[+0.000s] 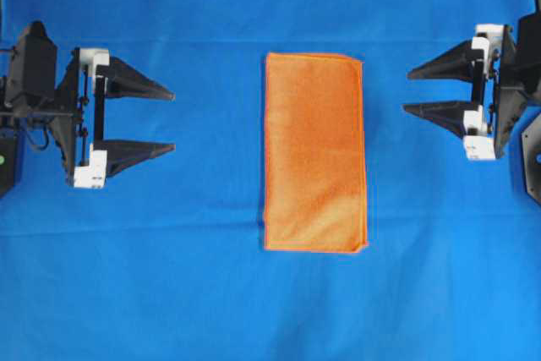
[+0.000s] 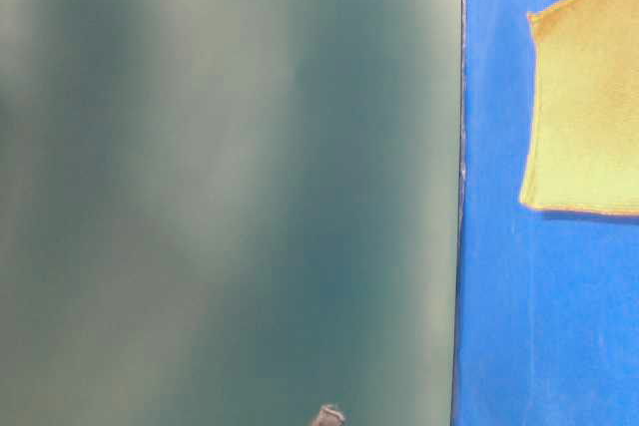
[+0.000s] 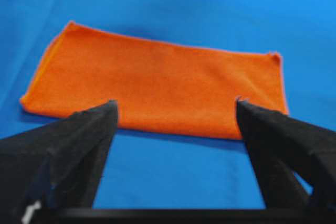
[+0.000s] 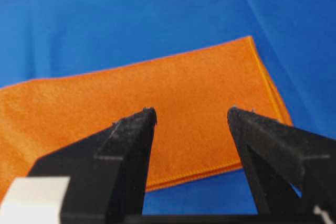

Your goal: Fold the orange towel.

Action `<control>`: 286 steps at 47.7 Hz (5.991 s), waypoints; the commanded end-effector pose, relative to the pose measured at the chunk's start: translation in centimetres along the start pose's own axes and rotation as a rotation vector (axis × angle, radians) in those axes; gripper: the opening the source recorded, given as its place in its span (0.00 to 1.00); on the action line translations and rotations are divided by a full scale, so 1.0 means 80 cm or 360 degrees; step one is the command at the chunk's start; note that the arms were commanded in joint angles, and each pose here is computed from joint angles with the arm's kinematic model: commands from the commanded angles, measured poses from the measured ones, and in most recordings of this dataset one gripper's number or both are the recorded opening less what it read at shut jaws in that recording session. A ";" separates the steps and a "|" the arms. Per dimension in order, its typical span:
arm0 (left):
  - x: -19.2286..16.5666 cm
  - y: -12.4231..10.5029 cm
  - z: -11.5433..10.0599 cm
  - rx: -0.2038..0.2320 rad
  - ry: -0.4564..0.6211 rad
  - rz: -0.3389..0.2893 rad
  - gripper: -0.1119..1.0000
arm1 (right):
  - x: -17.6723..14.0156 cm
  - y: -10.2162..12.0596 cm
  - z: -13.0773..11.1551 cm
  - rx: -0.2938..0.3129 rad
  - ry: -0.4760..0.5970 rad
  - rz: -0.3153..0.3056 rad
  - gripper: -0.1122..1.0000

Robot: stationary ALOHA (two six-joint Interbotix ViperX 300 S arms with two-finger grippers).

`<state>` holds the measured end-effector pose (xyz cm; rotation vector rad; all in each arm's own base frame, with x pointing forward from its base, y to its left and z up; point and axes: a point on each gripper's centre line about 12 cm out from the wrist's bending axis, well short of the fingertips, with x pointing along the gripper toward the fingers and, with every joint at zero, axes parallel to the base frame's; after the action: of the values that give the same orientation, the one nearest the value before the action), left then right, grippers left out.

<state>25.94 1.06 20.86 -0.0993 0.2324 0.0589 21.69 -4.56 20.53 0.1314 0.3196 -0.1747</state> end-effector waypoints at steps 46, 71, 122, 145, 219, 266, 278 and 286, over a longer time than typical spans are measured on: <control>0.124 0.062 0.026 0.0051 0.0221 0.0231 0.88 | 0.061 -0.056 0.010 -0.0018 0.0321 -0.0283 0.65; 0.204 0.160 -0.069 -0.0050 0.0480 0.0468 0.88 | 0.145 -0.110 -0.064 0.0033 0.0712 -0.0344 0.65; 0.208 0.171 -0.075 -0.0009 0.0529 0.0482 0.12 | 0.144 -0.115 -0.070 0.0074 0.0707 -0.0355 0.15; 0.194 0.152 -0.038 0.0100 0.0511 0.0428 0.13 | 0.119 -0.103 -0.023 0.0001 0.0591 -0.0389 0.15; 0.193 -0.088 -0.101 0.0212 0.0726 -0.0227 0.12 | 0.123 0.143 -0.082 0.0148 0.0972 0.0158 0.15; 0.113 -0.079 0.020 0.0176 0.0500 -0.0227 0.71 | 0.062 0.153 0.019 0.0033 0.0743 0.0146 0.59; 0.054 -0.051 0.040 0.0138 0.0359 -0.0165 0.71 | 0.008 0.126 0.036 -0.0029 0.0559 0.0154 0.59; 0.008 -0.033 0.041 0.0113 0.0226 -0.0119 0.71 | -0.030 0.105 0.043 -0.0050 0.0389 0.0179 0.59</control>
<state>28.79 -1.66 22.86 -0.0395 0.4446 -0.0439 23.05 3.88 24.32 0.1442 0.6153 -0.0480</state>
